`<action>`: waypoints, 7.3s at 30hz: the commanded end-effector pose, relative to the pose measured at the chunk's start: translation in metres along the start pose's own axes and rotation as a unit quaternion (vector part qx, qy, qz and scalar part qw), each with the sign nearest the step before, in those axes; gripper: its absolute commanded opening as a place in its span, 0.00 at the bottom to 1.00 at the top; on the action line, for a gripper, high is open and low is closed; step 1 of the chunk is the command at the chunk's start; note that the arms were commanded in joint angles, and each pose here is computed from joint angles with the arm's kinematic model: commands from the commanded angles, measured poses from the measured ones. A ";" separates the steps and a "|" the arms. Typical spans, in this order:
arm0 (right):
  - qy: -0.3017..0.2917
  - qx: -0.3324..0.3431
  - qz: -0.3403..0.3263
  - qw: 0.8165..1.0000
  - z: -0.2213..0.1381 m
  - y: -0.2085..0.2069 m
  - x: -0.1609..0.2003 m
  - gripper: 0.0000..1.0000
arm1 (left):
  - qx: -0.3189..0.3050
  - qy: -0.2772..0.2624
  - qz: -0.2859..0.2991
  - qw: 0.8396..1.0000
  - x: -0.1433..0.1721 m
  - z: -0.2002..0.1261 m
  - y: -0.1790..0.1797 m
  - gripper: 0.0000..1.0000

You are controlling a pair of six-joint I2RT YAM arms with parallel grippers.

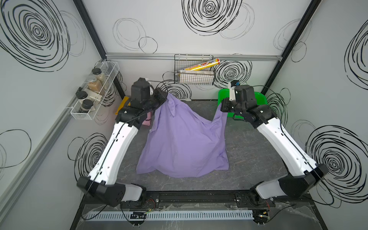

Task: Fold and stack t-shirts
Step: Flatten out the T-shirt at the center of the board, then move the T-shirt to the center of the board, then fold the T-shirt.

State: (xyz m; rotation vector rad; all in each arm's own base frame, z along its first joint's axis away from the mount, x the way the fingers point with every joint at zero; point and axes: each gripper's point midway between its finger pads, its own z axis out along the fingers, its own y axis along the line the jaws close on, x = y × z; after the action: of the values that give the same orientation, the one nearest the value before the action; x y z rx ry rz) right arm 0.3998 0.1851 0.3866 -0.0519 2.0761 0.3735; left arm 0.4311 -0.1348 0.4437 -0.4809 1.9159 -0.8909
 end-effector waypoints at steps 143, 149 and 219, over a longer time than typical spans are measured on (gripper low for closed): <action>0.293 -0.036 0.068 0.953 -0.034 -0.050 0.264 1.00 | -0.206 0.158 -0.049 0.964 0.235 0.004 0.270 0.84; 0.295 -0.036 0.072 0.952 -0.041 -0.051 0.268 1.00 | -0.211 0.155 -0.044 0.964 0.241 0.023 0.286 0.78; 0.390 0.103 0.077 0.912 0.021 -0.108 0.384 0.00 | -0.107 0.128 -0.034 0.985 0.190 0.001 0.216 0.00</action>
State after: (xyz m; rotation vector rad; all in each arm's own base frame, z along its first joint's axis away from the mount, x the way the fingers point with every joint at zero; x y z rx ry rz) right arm 0.2370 0.1333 0.0165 0.1193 2.9334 0.2633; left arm 0.3464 -0.1159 0.1618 -0.5975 2.2940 -0.8011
